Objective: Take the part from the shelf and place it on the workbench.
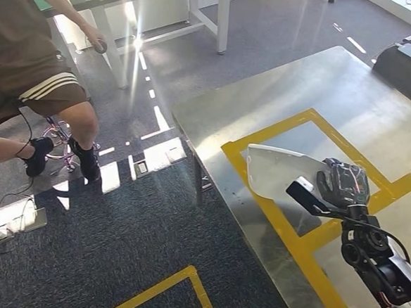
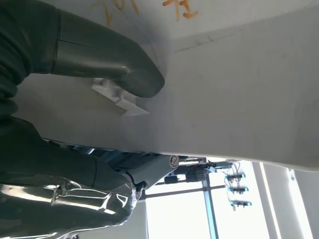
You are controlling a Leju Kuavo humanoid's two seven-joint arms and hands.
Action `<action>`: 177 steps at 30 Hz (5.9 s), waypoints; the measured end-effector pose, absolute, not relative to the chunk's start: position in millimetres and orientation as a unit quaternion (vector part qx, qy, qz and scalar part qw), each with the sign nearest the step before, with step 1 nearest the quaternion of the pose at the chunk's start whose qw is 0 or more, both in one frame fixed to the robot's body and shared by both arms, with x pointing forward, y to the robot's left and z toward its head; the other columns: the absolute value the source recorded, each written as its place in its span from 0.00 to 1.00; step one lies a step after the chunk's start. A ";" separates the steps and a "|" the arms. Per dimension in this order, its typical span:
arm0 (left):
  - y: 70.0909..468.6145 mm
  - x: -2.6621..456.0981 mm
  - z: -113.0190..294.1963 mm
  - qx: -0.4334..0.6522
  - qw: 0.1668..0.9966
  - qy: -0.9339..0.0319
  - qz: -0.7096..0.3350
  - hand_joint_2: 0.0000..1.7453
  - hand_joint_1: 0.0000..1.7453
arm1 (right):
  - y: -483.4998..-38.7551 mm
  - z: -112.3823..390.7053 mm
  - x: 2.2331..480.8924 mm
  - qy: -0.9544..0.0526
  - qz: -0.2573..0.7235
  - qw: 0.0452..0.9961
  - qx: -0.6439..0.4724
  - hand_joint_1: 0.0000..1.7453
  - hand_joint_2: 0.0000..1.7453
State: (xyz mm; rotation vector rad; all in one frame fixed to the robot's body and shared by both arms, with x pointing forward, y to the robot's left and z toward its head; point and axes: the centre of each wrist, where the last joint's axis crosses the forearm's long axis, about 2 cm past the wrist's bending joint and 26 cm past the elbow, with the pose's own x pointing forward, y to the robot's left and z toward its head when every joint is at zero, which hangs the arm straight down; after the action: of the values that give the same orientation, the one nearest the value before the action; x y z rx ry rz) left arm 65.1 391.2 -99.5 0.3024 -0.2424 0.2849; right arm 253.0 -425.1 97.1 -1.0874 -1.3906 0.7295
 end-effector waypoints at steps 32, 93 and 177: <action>388.8 64.9 -99.9 0.152 0.971 -0.113 0.148 0.00 0.00 | -428.1 92.1 256.3 -0.666 0.193 0.644 -0.325 0.00 0.00; 388.2 65.7 -99.9 0.148 0.973 -0.117 0.131 0.00 0.00 | -67.3 191.7 233.7 -0.704 0.268 0.337 0.565 0.00 0.00; 385.5 66.9 -100.2 0.152 0.973 -0.112 0.130 0.00 0.00 | -93.0 194.6 242.6 -0.739 0.209 0.333 0.547 0.00 0.00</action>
State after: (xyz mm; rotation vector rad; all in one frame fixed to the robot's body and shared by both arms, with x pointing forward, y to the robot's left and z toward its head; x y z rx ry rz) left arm 66.9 385.5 -100.2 0.3074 -0.2263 0.2623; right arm 242.6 -93.0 194.6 1.4282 -1.9311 0.5456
